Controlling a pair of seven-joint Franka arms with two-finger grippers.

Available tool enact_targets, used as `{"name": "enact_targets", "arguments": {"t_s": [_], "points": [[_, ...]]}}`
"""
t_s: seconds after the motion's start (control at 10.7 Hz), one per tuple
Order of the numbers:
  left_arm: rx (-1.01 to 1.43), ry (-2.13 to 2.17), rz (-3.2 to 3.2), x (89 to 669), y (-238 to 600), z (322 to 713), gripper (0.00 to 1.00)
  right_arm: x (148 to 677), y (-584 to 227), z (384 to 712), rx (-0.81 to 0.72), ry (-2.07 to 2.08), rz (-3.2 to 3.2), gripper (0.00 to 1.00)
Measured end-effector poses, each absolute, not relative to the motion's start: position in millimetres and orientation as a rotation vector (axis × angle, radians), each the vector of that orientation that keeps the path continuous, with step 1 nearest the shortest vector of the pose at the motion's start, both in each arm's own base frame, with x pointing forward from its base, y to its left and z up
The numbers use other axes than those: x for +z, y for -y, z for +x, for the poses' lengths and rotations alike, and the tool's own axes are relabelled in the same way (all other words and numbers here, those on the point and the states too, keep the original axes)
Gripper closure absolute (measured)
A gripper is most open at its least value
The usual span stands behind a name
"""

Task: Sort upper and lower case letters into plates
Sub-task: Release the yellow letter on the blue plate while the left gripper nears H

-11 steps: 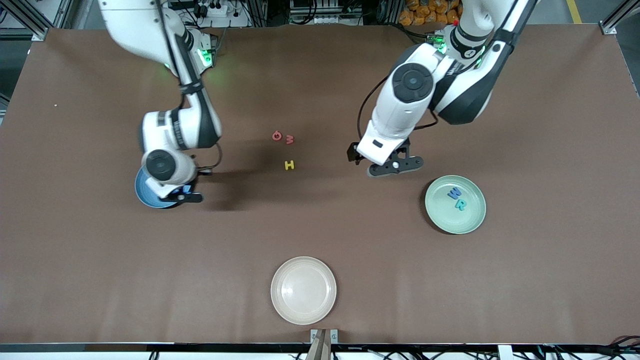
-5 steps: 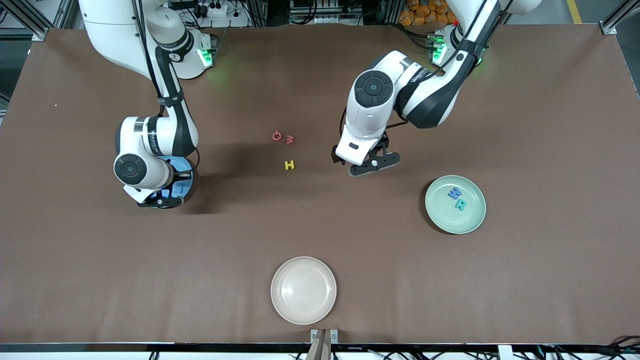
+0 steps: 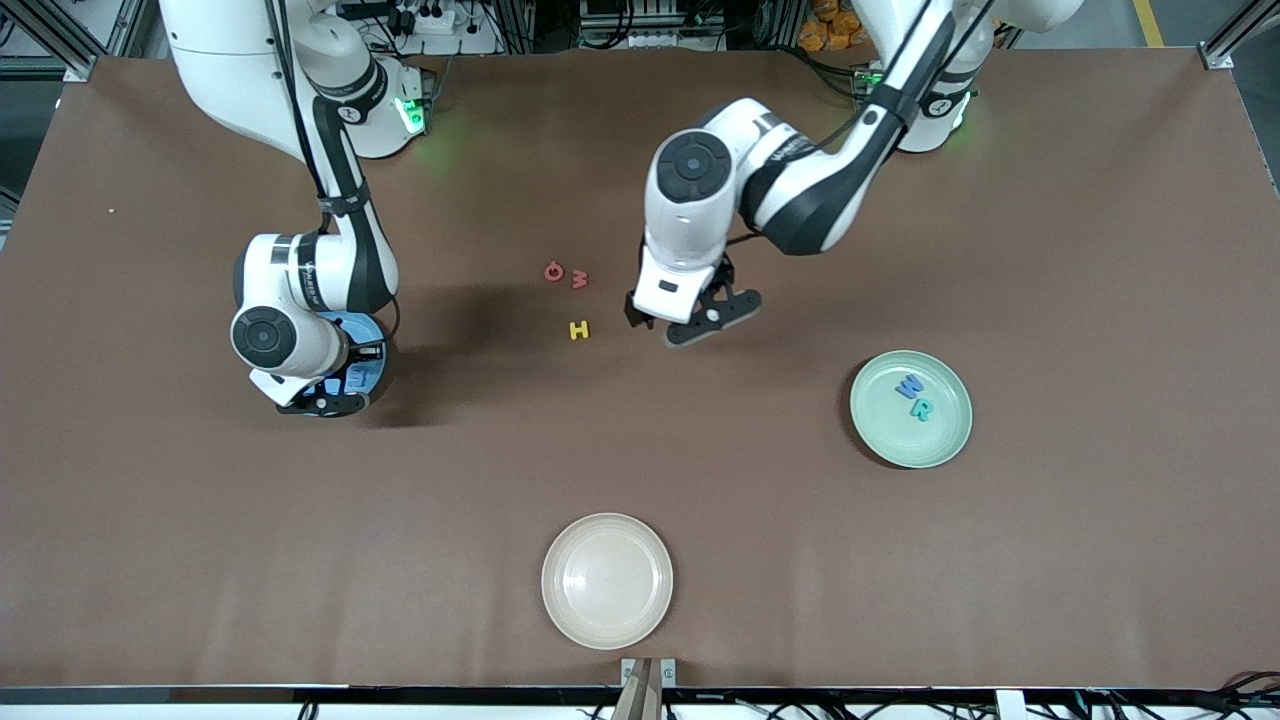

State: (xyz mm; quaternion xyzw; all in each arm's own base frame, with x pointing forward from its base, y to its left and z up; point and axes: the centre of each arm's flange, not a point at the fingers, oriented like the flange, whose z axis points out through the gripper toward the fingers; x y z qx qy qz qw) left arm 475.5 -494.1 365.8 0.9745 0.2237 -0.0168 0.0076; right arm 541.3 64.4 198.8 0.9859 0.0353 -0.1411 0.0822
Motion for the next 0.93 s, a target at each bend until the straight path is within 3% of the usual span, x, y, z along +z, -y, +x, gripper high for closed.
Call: {"name": "enact_targets", "arguments": {"t_s": [0.37,0.65,0.93], "points": [[-0.103,-0.836,3.067,326,524,444,0.00,198,-60,542,-0.428,-0.183,2.949,0.12],[-0.122,-0.827,3.082,286,550,431,0.00,197,-59,541,-0.426,-0.185,2.949,0.10],[-0.056,-0.768,2.988,282,577,429,0.00,196,-58,541,-0.419,-0.185,2.949,0.10]]}}
